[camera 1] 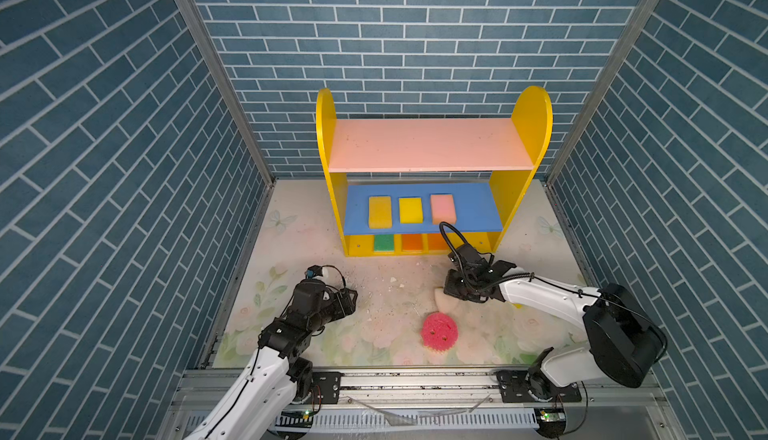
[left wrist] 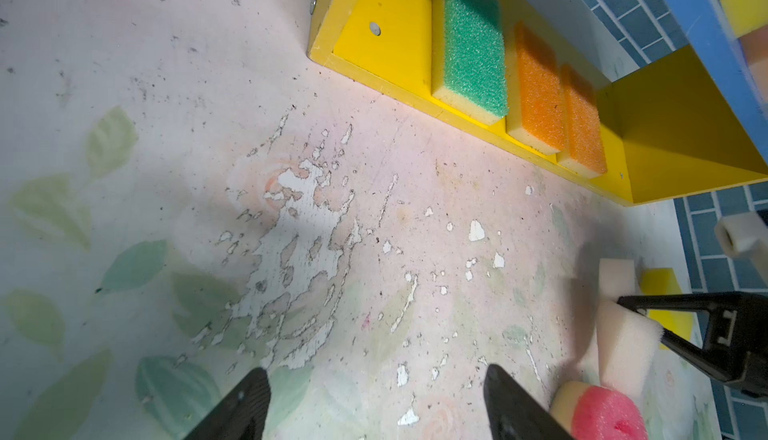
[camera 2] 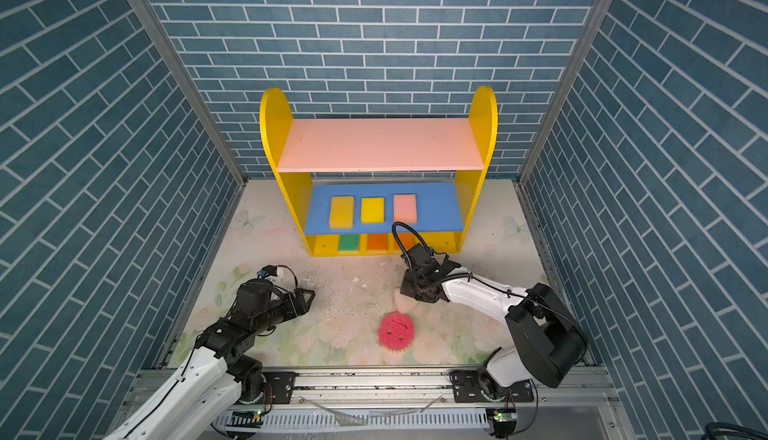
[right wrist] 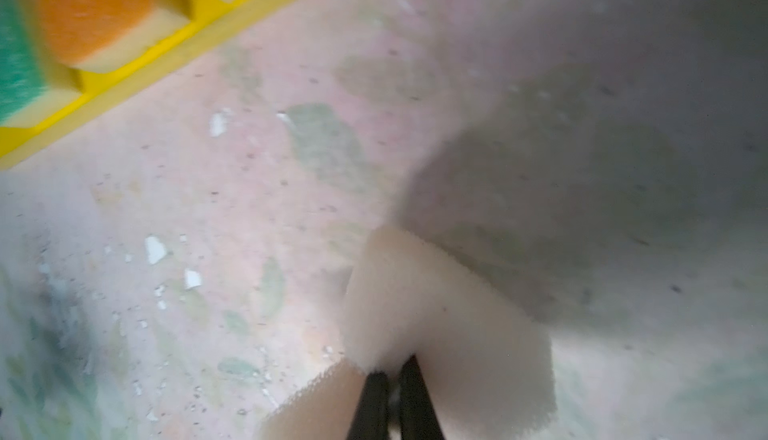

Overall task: Place and organize the cleaning sponges onto the shelf
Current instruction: 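Push the beige sponge toward the shelf base with the right gripper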

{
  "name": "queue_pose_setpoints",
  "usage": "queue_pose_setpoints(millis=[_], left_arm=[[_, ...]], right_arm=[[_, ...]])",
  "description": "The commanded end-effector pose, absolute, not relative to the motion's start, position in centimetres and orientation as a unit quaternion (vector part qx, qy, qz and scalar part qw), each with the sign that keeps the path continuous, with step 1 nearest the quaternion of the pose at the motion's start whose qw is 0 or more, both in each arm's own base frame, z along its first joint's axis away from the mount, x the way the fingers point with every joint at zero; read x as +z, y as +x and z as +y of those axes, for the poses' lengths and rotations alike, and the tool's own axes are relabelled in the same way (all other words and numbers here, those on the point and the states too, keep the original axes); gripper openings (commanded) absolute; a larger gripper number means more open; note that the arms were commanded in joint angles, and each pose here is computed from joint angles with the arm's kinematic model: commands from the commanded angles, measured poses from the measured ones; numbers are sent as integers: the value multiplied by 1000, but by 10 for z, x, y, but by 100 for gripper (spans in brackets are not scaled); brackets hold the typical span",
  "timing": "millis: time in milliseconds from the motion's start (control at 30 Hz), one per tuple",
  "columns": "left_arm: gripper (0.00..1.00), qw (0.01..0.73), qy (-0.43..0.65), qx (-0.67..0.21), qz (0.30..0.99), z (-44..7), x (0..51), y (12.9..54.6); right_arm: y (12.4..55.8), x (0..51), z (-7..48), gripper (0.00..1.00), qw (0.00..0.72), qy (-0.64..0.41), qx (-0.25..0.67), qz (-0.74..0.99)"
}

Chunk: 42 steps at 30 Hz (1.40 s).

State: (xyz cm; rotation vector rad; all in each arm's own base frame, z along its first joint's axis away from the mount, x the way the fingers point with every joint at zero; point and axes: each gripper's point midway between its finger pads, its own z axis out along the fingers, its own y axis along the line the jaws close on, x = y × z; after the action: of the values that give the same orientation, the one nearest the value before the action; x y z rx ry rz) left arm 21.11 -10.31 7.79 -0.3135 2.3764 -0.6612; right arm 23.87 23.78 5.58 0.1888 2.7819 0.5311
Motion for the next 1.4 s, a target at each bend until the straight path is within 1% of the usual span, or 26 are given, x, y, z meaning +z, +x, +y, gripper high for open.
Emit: queue_pose_setpoints(millis=[0,167,467,500,633,700,767,867,1000,1233,1367], left_arm=[[82,323,-122,-235,909,-97,73,211],[82,323,-123,-238,908,-98,74,213],[82,313,-127,-233,912,-97,66,210],[82,312,-126,-234,912,-97,66,209],[82,315,-126,-227,913,-93,68,206],[82,316,-126,-225,913,-92,69,205],[82,317,-125,-224,913,-92,69,204],[82,313,-131,-224,914,-92,67,204],[81,305,-133,-234,914,-96,65,206],[75,287,-133,-245,916,-106,61,211],[75,297,-134,-254,911,-113,66,216]], right_arm=[[253,76,268,0,184,31,218,958],[251,88,302,0,202,-5,240,949],[241,90,370,0,205,-117,208,949],[239,88,377,2,203,-128,204,949],[234,85,397,24,195,-162,208,945],[231,84,404,31,194,-177,214,941],[228,82,408,35,195,-190,215,938],[224,82,410,40,195,-201,213,936],[224,94,404,43,226,-209,225,924],[236,125,358,46,318,-202,184,908],[241,132,327,46,346,-183,167,905]])
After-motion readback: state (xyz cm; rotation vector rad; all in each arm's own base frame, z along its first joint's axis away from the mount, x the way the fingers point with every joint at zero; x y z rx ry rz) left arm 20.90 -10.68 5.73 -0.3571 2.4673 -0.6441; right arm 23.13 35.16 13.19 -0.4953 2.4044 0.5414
